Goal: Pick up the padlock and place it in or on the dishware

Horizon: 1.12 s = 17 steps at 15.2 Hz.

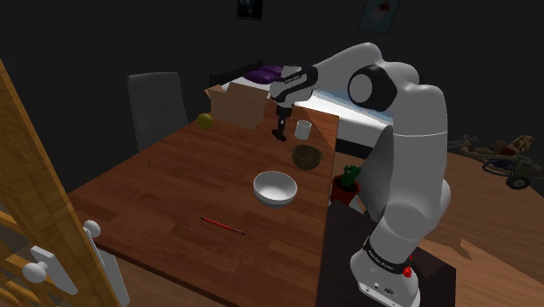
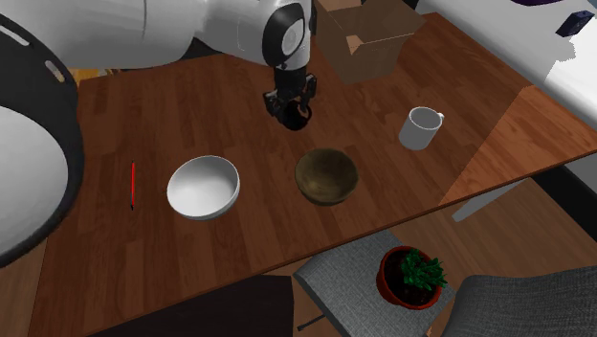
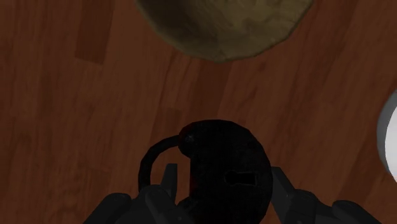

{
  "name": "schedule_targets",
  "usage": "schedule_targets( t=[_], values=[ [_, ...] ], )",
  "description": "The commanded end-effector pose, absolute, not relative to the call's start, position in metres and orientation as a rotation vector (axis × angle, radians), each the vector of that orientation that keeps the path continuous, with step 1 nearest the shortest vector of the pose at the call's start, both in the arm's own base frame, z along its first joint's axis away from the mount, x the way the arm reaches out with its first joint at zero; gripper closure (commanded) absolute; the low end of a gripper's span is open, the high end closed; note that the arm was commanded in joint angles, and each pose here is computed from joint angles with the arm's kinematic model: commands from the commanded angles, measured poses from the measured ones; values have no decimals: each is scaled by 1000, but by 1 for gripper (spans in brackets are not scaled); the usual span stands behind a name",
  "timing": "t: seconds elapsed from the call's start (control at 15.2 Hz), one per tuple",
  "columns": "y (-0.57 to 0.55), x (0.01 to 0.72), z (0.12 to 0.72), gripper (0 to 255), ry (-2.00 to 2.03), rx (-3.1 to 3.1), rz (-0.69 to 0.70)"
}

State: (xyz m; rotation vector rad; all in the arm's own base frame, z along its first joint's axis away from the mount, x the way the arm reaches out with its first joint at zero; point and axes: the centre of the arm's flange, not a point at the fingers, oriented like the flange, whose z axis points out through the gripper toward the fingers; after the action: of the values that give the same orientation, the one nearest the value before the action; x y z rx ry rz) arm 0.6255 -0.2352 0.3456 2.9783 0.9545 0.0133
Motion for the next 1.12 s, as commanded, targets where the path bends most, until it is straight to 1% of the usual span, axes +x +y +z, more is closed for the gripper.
schedule_targets(
  t=[0.0, 0.66, 1.06],
  values=[
    [-247, 601, 348, 255, 956, 2978, 14],
    [-320, 483, 352, 255, 956, 2978, 14],
    [-320, 483, 321, 255, 956, 2978, 14]
  ],
)
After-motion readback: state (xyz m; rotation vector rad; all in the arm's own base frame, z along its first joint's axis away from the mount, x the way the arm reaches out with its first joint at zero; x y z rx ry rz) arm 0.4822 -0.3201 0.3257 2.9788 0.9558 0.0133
